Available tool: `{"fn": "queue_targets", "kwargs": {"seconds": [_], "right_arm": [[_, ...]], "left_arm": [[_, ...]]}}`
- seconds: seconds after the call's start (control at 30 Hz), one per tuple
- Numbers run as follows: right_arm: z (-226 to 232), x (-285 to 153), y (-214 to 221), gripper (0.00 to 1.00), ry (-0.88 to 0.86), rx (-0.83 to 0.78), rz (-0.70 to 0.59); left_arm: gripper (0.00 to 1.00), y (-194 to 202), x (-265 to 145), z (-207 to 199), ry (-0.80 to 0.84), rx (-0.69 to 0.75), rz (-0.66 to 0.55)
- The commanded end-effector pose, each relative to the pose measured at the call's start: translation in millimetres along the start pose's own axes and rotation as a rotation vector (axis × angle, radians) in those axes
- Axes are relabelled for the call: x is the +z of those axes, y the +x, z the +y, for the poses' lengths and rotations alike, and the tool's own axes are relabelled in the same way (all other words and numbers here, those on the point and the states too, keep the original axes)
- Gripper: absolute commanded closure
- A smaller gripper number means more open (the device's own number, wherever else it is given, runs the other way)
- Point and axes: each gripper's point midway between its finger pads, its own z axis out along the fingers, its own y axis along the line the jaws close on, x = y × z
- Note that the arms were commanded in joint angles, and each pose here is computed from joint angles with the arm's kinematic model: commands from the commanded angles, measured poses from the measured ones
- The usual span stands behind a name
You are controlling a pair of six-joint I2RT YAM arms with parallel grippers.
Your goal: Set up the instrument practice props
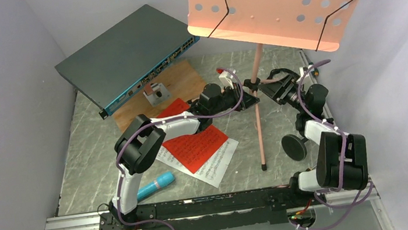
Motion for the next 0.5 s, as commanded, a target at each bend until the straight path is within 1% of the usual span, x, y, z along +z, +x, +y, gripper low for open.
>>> {"fn": "queue_targets", "kwargs": {"seconds": [0.0, 0.03, 0.1, 0.17, 0.23, 0.3, 0.37, 0.47], "right_arm": [[15, 13, -27, 0.36, -0.021, -0.109, -0.058], [13, 15, -29, 0.43, -0.014, -0.089, -0.056], [8, 19, -31, 0.6, 0.006, -0.04, -0.049], [0, 22, -30, 0.79, 0.031, 0.032, -0.035], [-10, 24, -25, 0.94, 0.063, 0.134, -0.007], [-21, 25, -18, 1.0, 0.103, 0.266, 0.03], [-33, 25, -8, 1.0, 0.155, 0.433, 0.059], [-53, 23, 8, 1.0, 0.234, 0.722, 0.069]], "left_arm": [[1.0, 104, -44, 114, -0.343, -0.085, 0.311], [1.0, 103, -44, 114, -0.342, -0.084, 0.31], [1.0, 103, -44, 114, -0.339, -0.082, 0.311], [1.0, 103, -45, 114, -0.342, -0.083, 0.312], [1.0, 102, -45, 113, -0.342, -0.08, 0.309], [1.0, 104, -45, 114, -0.34, -0.081, 0.313], [1.0, 104, -45, 114, -0.341, -0.083, 0.312], [1.0, 104, -44, 115, -0.339, -0.084, 0.31]]}}
